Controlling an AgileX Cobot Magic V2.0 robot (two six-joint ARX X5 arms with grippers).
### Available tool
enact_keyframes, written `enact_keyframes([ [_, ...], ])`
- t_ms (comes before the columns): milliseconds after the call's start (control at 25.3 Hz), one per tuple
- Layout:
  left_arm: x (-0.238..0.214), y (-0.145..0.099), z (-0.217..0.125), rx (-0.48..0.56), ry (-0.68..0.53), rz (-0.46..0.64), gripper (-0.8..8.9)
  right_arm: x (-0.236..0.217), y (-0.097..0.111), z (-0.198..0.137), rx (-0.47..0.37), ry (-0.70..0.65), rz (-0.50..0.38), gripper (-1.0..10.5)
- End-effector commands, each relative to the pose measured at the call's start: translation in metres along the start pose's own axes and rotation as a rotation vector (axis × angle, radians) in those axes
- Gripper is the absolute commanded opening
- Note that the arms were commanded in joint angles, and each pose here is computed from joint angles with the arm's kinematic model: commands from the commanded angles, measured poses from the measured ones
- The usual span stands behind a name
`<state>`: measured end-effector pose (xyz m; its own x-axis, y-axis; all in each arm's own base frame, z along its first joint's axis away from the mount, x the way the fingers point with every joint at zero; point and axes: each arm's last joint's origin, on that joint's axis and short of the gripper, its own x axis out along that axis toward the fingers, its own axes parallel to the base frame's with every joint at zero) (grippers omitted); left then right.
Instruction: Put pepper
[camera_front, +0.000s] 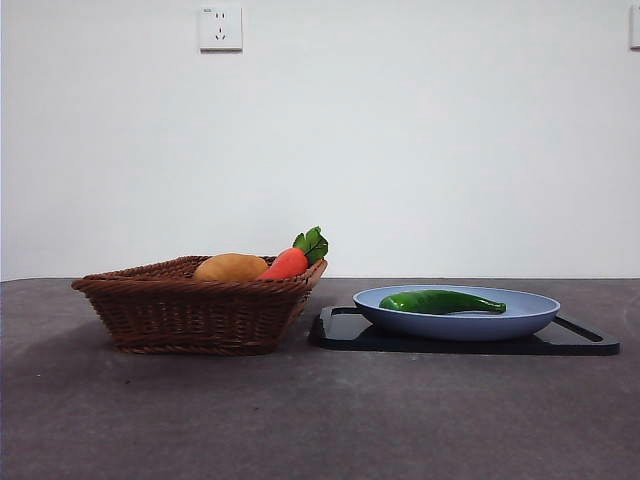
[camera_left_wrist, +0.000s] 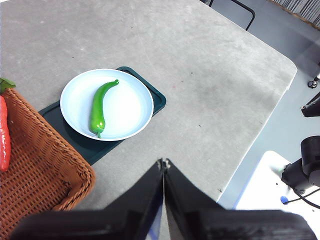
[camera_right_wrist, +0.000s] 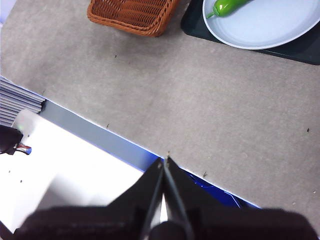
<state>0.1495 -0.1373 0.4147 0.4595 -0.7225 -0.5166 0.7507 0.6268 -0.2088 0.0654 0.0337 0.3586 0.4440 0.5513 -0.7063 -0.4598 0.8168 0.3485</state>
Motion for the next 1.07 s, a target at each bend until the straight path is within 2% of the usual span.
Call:
enact_keyframes([
  [40, -0.001, -0.002, 0.006, 0.020, -0.023, -0.008, 0.08, -0.003, 0.002, 0.003, -0.018, -0.017, 0.002, 0.1],
  [316, -0.001, -0.002, 0.005, 0.020, -0.023, -0.008, 0.08, -0.003, 0.002, 0.003, -0.018, -0.017, 0.002, 0.1],
  [356, -0.001, -0.002, 0.006, 0.048, -0.027, -0.004, 0.08, -0.003, 0.002, 0.003, -0.018, -0.017, 0.002, 0.1],
  [395, -0.002, 0.001, 0.007, 0.105, -0.036, 0.044, 0.08, -0.003, 0.002, 0.003, -0.018, -0.017, 0.002, 0.1],
  [514, -0.012, 0.025, 0.020, 0.146, -0.166, 0.252, 0.08, -0.003, 0.002, 0.003, -0.018, -0.017, 0.002, 0.1],
  [672, -0.053, 0.053, 0.023, 0.113, -0.370, 0.408, 0.08, -0.003, 0.002, 0.003, -0.018, -0.017, 0.002, 0.1],
  [869, -0.094, 0.059, -0.017, 0.128, -0.564, 0.576, 0.08, -0.003, 0.002, 0.003, -0.018, -0.017, 0.002, 0.1],
  [1067, -0.092, 0.065, -0.075, 0.127, -0.634, 0.721, 0.08, -0.003, 0.002, 0.003, -0.018, -0.017, 0.002, 0.1],
])
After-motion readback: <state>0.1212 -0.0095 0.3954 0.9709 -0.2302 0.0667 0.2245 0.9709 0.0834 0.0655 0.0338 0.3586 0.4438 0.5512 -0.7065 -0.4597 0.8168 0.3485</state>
